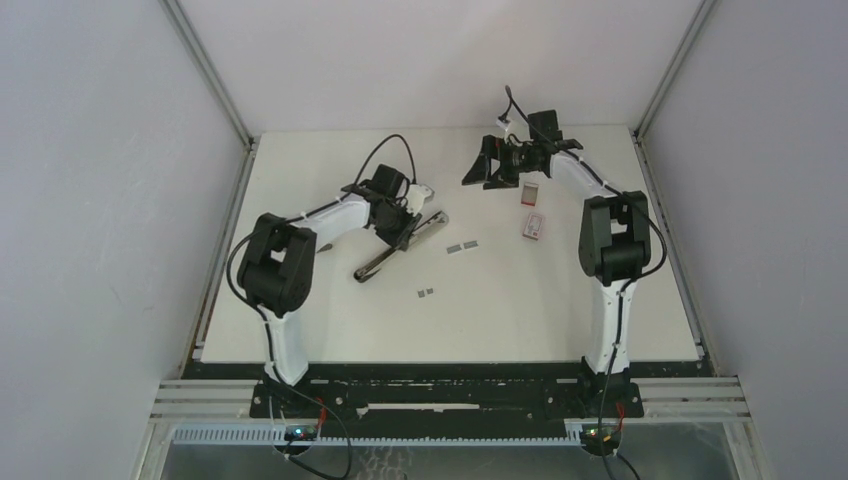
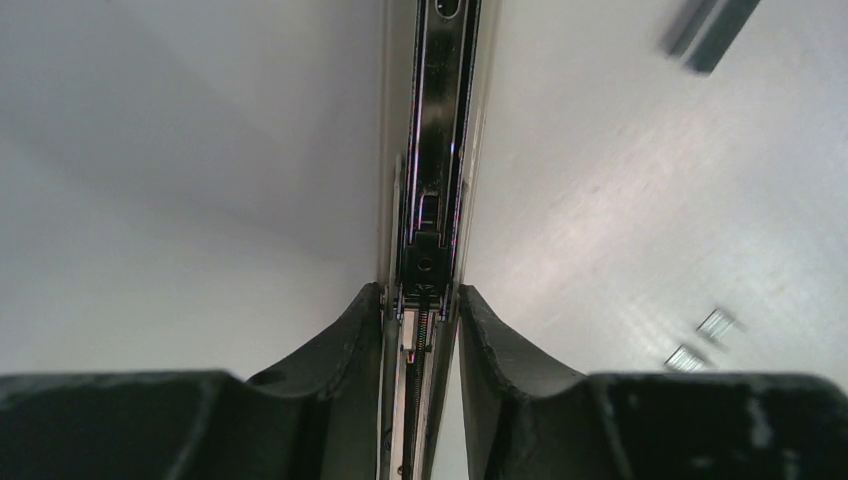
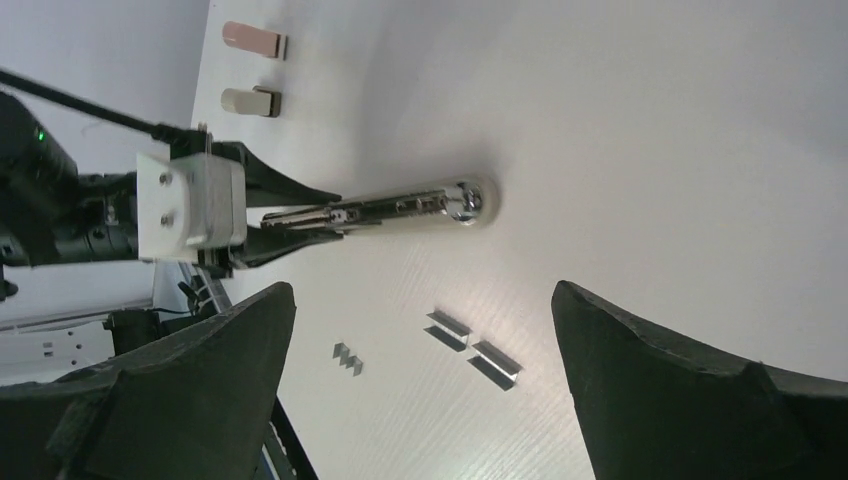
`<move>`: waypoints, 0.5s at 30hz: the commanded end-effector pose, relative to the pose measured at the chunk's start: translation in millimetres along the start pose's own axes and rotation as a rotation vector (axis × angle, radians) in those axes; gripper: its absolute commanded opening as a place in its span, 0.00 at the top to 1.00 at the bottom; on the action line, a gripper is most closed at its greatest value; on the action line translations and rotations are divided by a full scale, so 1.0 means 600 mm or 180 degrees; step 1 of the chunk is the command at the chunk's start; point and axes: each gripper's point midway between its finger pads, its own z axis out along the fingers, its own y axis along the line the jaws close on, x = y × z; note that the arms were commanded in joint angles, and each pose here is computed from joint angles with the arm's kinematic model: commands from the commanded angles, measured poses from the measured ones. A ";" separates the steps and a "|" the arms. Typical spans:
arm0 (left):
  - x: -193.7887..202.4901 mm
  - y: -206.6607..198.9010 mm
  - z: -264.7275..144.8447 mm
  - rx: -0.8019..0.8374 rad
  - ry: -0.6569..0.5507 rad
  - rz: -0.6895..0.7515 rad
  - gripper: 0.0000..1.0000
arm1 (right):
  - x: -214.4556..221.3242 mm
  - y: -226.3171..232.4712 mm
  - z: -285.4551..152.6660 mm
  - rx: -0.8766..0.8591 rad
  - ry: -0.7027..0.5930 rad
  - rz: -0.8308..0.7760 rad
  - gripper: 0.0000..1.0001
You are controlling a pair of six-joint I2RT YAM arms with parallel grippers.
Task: Unload the staples from the stapler
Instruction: Place the stapler at the center of the board.
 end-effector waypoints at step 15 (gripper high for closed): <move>0.029 0.091 -0.035 -0.0664 0.0197 -0.0720 0.85 | -0.022 0.086 -0.065 -0.0065 -0.0201 -0.0452 0.00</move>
